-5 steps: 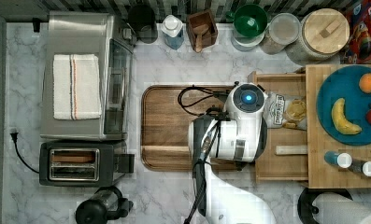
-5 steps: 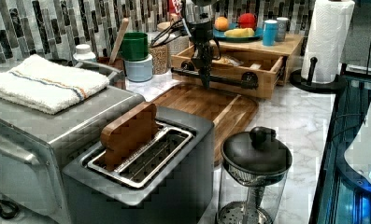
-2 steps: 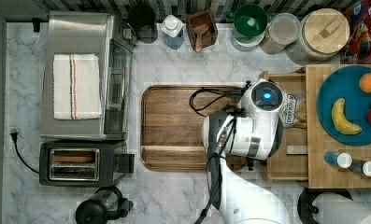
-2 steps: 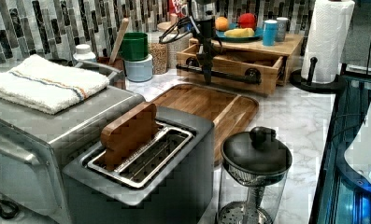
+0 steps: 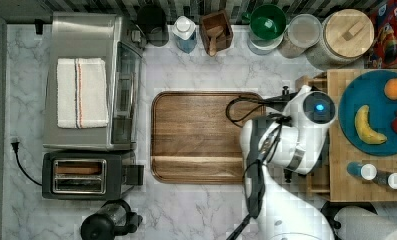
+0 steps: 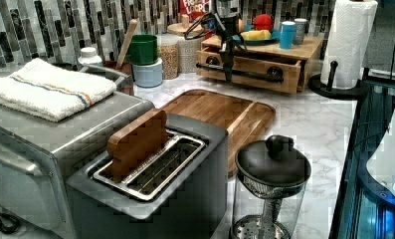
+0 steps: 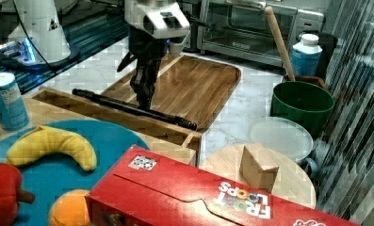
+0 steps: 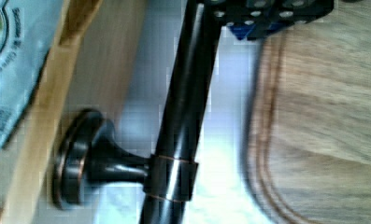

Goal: Close the drawer.

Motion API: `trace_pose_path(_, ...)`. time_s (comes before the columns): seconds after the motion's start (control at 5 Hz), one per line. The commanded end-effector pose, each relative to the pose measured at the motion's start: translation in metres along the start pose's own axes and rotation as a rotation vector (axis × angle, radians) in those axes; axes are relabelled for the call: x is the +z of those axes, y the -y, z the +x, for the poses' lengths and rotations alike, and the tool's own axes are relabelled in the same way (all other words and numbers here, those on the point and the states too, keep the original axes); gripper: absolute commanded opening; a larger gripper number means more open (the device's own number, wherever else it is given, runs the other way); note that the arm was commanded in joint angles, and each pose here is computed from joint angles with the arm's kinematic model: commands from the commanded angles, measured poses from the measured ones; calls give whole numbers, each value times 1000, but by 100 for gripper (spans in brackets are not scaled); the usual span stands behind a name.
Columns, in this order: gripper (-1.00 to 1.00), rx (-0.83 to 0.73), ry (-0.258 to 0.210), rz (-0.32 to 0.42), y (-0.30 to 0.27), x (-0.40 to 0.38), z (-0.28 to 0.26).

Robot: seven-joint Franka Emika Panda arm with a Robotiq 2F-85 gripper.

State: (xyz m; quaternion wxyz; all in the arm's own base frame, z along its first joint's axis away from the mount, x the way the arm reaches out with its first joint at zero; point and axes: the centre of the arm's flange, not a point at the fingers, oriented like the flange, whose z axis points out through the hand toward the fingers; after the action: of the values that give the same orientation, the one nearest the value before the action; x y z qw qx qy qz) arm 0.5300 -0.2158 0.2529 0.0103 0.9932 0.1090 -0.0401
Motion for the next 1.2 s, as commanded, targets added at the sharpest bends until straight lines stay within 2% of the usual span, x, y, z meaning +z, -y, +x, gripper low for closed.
trace_pose_path(0.2,-100,140,-124,-139,-196,-46,-29)
trace_pose_path(0.4,-100,157,-117,-160,-199,-54,-29)
trace_pose_path(1.2,-100,185,-112,-147,-186,-60,-33)
